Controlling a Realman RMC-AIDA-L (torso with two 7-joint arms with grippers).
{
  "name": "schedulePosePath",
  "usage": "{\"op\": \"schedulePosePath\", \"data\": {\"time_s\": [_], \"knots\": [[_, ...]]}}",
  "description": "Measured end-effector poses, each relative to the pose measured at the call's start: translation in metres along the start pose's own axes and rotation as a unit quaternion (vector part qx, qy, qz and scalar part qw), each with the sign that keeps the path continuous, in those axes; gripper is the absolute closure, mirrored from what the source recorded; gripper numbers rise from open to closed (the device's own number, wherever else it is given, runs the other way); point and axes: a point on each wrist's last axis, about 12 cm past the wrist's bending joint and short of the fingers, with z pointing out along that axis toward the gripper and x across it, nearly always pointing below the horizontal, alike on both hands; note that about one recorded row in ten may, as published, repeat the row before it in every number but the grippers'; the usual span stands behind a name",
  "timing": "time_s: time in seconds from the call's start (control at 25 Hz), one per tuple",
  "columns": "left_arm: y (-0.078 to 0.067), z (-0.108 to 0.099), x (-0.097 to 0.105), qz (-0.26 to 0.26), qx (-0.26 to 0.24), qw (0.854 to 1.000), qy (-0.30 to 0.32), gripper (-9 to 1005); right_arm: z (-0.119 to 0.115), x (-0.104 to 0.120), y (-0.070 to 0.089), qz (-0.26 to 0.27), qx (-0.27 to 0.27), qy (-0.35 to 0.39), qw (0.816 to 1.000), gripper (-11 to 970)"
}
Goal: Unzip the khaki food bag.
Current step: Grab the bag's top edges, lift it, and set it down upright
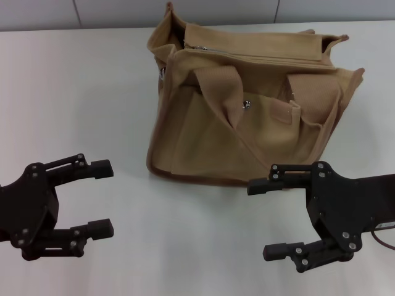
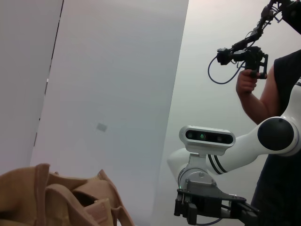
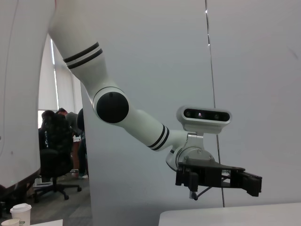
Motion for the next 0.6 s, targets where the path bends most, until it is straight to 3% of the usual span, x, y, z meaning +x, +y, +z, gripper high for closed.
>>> {"op": "schedulePosePath", "data": {"time_s": [0.36,0.52,0.6], "knots": [[0.0008,0.0009,0.0004,-0.001,-0.003,1.000,-0.001,165,0.0003,0.0032,0.0031,0.007,0.007,-0.009,1.000,164],[0.0032,0.0011,0.0009,-0.005,-0.028,0.999,-0.016,171,-0.0006,0.0051,0.0039,0.012,0.016,-0.013,1.000,165],[0.0039,0.0071,0.0047,-0.005,-0.055,0.998,-0.040,174,-0.0056,0.0075,0.0036,0.014,0.048,-0.022,0.998,165]]}}
